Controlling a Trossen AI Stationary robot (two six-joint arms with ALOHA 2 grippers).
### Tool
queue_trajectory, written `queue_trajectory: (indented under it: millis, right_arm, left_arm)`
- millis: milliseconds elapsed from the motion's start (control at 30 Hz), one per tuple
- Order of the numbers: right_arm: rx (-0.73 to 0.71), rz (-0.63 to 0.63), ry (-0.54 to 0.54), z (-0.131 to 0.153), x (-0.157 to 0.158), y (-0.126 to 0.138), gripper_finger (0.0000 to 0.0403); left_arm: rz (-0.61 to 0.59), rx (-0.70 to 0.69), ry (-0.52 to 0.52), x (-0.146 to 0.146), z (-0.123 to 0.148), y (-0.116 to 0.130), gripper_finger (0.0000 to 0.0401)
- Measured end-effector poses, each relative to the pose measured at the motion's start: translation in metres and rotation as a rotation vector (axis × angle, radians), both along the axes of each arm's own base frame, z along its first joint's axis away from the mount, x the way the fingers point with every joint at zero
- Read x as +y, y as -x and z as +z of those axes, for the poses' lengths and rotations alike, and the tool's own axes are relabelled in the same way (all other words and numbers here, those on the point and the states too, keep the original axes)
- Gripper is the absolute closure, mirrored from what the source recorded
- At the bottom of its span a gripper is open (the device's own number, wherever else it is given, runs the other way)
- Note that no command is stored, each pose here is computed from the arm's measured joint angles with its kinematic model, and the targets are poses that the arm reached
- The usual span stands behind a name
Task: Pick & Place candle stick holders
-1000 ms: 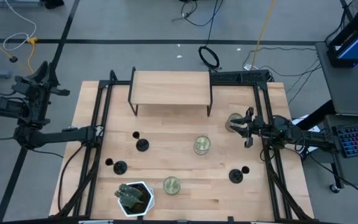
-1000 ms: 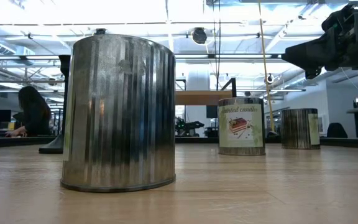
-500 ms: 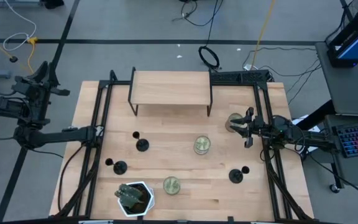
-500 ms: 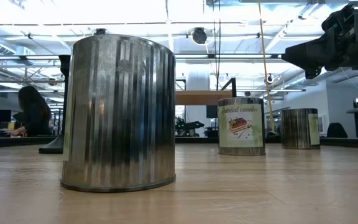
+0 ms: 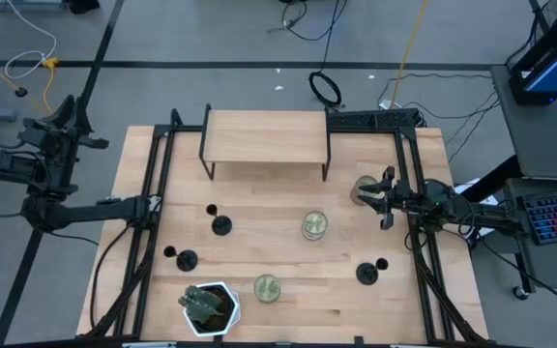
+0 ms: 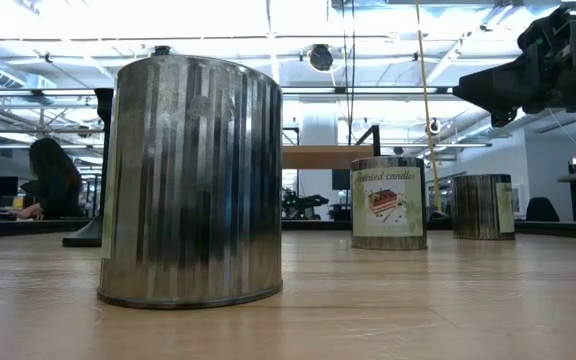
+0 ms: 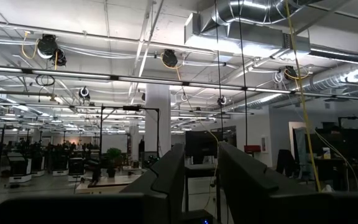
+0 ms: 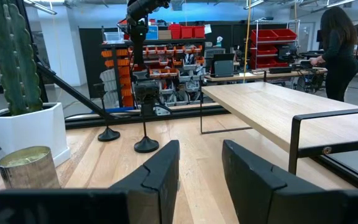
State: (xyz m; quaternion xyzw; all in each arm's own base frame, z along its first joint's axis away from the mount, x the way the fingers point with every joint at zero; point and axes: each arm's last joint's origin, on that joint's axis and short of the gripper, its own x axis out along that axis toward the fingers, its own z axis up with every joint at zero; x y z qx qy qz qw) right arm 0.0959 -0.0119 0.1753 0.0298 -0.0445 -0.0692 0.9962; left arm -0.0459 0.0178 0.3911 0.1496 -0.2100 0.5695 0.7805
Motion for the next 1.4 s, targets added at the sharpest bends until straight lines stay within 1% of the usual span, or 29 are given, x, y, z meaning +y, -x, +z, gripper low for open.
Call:
queue_trajectory:
  millis: [100,300,467,567,667,733,767,833,900,967,1033,1133,1200,1267,1400]
  right_arm:
    - [0.0,0.0,0.002,0.0,0.0,0.0,0.0289]
    - [0.003,-0.004,0.049,0.0,0.0,0.0,0.0289]
    - [-0.045,-0.002,0.027,0.005,0.0,0.001,0.0289]
    - [-0.1,-0.002,0.032,0.01,0.0,0.001,0.0289]
    - [-0.159,-0.002,0.031,0.015,0.0,0.003,0.0289]
    - [-0.185,0.001,0.013,0.018,0.0,0.003,0.0289]
    - [-0.194,0.002,0.009,0.018,0.0,0.003,0.0289]
    - [-0.212,-0.006,0.028,0.02,0.0,0.004,0.0289]
    - [-0.243,-0.043,0.082,0.024,0.0,0.005,0.0289]
    - [-0.261,-0.034,0.075,0.025,0.0,0.006,0.0289]
    - [-0.268,0.044,0.005,0.025,0.002,0.005,0.0289]
    - [-0.251,0.219,-0.057,0.024,0.007,0.003,0.0289]
    - [-0.243,0.346,-0.046,0.025,0.011,0.002,0.0289]
    - [-0.257,0.46,-0.013,0.027,0.015,0.003,0.0289]
    - [-0.263,0.611,0.02,0.028,0.022,0.001,0.0288]
  left_arm:
    - [0.0,0.0,0.0,0.0,0.0,0.0,0.0297]
    - [-0.003,-0.005,0.001,0.0,0.0,0.0,0.0297]
    - [-0.061,-0.099,0.035,0.0,0.0,0.0,0.0297]
    - [-0.085,-0.137,0.165,0.002,-0.009,-0.007,0.0297]
    - [-0.104,-0.015,0.279,0.005,-0.028,-0.021,0.0297]
    - [-0.177,0.061,0.331,0.005,-0.043,-0.031,0.0297]
    - [-0.246,0.074,0.35,0.004,-0.048,-0.035,0.0297]
    - [-0.41,0.102,0.369,0.002,-0.056,-0.043,0.0297]
    - [-0.587,0.146,0.367,-0.001,-0.062,-0.052,0.0297]
    - [-0.752,0.208,0.347,-0.004,-0.071,-0.063,0.0297]
    - [-0.864,0.245,0.325,-0.007,-0.079,-0.073,0.0297]
    - [-0.967,0.25,0.311,-0.008,-0.094,-0.088,0.0297]
    - [-1.017,0.245,0.302,-0.008,-0.103,-0.096,0.0297]
    - [-1.044,0.258,0.295,-0.008,-0.11,-0.101,0.0297]
    - [-1.053,0.264,0.294,-0.008,-0.115,-0.105,0.0297]
